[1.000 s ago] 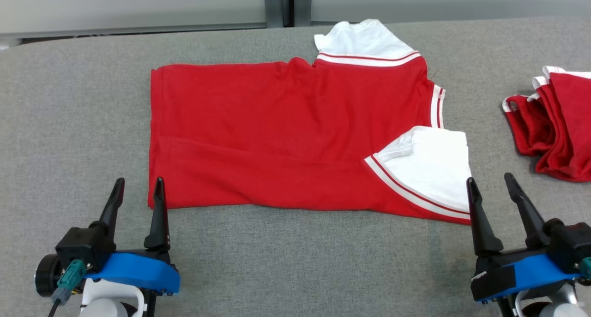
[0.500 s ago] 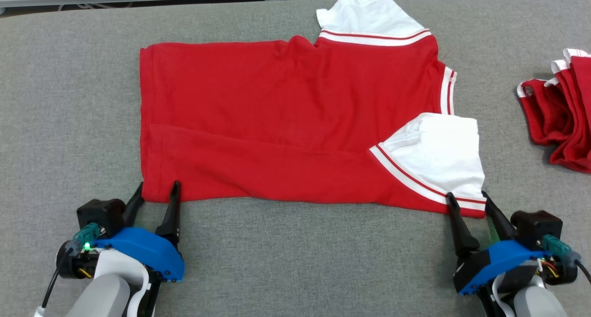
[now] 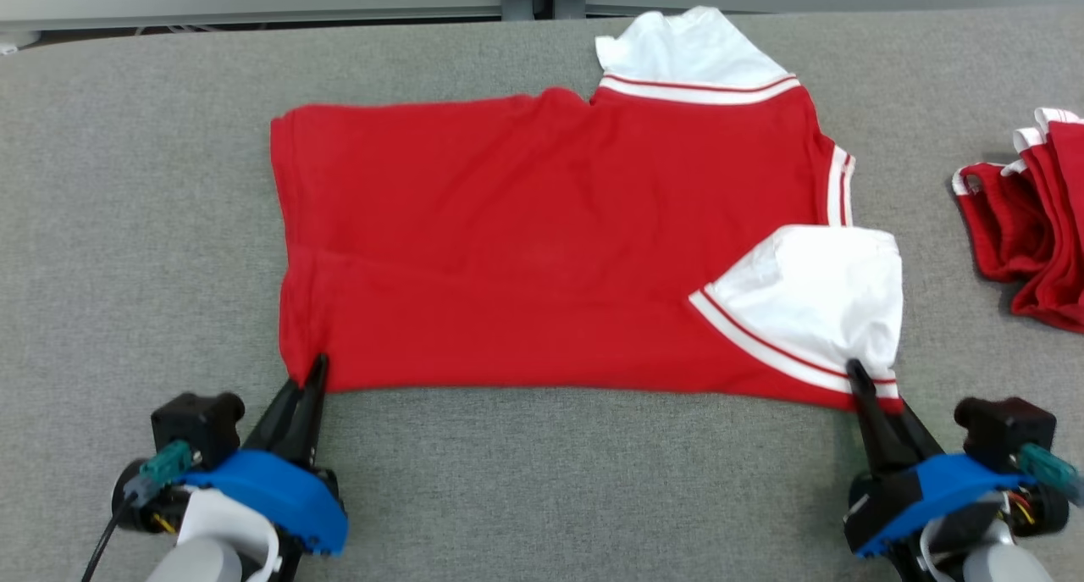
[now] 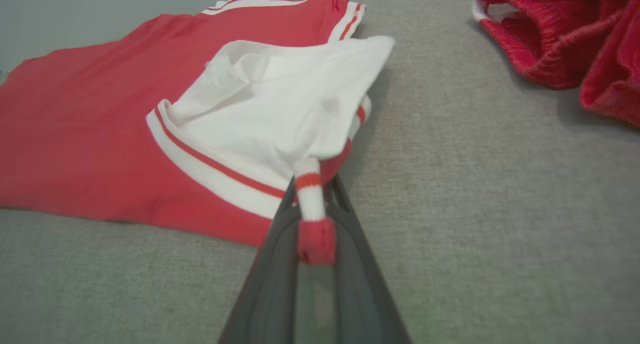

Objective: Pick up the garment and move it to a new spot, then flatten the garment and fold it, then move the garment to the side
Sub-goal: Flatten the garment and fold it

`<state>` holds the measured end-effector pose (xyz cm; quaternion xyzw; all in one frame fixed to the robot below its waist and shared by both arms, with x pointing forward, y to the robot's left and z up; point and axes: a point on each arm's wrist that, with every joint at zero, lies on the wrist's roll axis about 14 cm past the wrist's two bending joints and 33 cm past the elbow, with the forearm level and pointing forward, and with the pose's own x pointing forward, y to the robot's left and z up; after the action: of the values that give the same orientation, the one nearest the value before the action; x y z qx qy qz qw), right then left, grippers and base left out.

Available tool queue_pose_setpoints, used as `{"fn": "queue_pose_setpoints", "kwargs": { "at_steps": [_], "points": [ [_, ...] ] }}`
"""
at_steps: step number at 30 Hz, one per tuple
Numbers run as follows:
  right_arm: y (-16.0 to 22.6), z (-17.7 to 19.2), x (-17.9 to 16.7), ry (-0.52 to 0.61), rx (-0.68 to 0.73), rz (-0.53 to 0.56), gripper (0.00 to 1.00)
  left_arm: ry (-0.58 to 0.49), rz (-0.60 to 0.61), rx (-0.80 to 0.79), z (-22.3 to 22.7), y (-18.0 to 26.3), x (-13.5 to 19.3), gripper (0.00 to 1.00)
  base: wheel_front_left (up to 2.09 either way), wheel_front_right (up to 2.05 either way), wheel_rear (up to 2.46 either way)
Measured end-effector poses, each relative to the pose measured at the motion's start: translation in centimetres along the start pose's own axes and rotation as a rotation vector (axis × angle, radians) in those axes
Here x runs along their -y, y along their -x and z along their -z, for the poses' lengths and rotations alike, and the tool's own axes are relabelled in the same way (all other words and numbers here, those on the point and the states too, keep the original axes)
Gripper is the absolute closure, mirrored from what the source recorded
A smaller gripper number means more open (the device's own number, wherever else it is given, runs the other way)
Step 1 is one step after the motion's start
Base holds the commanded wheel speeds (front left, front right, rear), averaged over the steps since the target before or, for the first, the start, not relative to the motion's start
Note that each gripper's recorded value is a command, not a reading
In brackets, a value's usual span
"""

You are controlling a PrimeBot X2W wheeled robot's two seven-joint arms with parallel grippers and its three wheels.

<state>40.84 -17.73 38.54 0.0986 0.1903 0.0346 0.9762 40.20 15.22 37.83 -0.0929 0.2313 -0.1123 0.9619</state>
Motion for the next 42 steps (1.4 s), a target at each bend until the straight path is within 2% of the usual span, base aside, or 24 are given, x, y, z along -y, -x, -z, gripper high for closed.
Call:
{"fn": "queue_pose_setpoints", "kwargs": {
  "at_steps": [6, 15, 16, 17, 18, 20, 23, 28, 32, 35, 42],
  "points": [
    [3.0, 0.1, 0.6, -0.013, -0.020, 0.029, 1.00, 0.026, -0.006, -0.060, 1.2, 2.9, 0.0, 1.00, 0.00, 0.00, 0.00],
    [7.9, 2.6, 1.2, -0.081, -0.119, 0.080, 1.00, 0.133, -0.052, -0.162, 4.0, 6.8, 0.4, 1.00, 0.00, 0.00, 0.00],
    [8.1, 2.7, 1.2, -0.083, -0.119, 0.080, 0.95, 0.140, -0.055, -0.174, 4.4, 7.1, 0.5, 1.00, 0.00, 0.00, 0.00],
    [8.2, 2.6, 1.2, -0.084, -0.118, 0.080, 0.56, 0.149, -0.059, -0.172, 4.5, 7.4, 0.7, 0.74, 0.00, 0.00, 0.00],
    [8.3, 2.7, 1.2, -0.085, -0.119, 0.082, 0.00, 0.154, -0.067, -0.162, 4.5, 7.5, 0.8, 0.00, 0.00, 0.00, 0.00],
    [8.4, 2.7, 1.2, -0.076, -0.112, 0.083, 0.00, 0.166, -0.080, -0.145, 4.4, 7.6, 0.8, 0.00, 0.00, 0.00, 0.00],
    [8.0, 1.2, 1.5, -0.056, -0.044, 0.090, 0.00, 0.149, -0.126, -0.038, 2.8, 7.5, 0.1, 0.00, 0.00, 0.00, 0.00],
    [6.8, -4.6, 0.7, -0.010, 0.156, 0.059, 0.00, 0.061, -0.144, 0.196, -2.4, 7.0, -0.1, 0.00, 0.00, 0.00, 0.00],
    [6.7, -9.4, -0.4, 0.057, 0.291, 0.031, 0.00, -0.018, -0.146, 0.324, -6.6, 6.8, 0.1, 0.00, 0.00, 0.00, 0.00],
    [7.0, -11.7, -0.7, 0.082, 0.348, 0.027, 0.00, -0.058, -0.142, 0.366, -8.5, 6.9, 0.6, 0.00, 0.00, 0.00, 0.00],
    [7.1, -12.8, -0.7, 0.093, 0.369, 0.028, 0.00, -0.081, -0.150, 0.373, -9.2, 6.9, 0.6, 0.00, 0.00, 0.00, 0.00]
  ]
}}
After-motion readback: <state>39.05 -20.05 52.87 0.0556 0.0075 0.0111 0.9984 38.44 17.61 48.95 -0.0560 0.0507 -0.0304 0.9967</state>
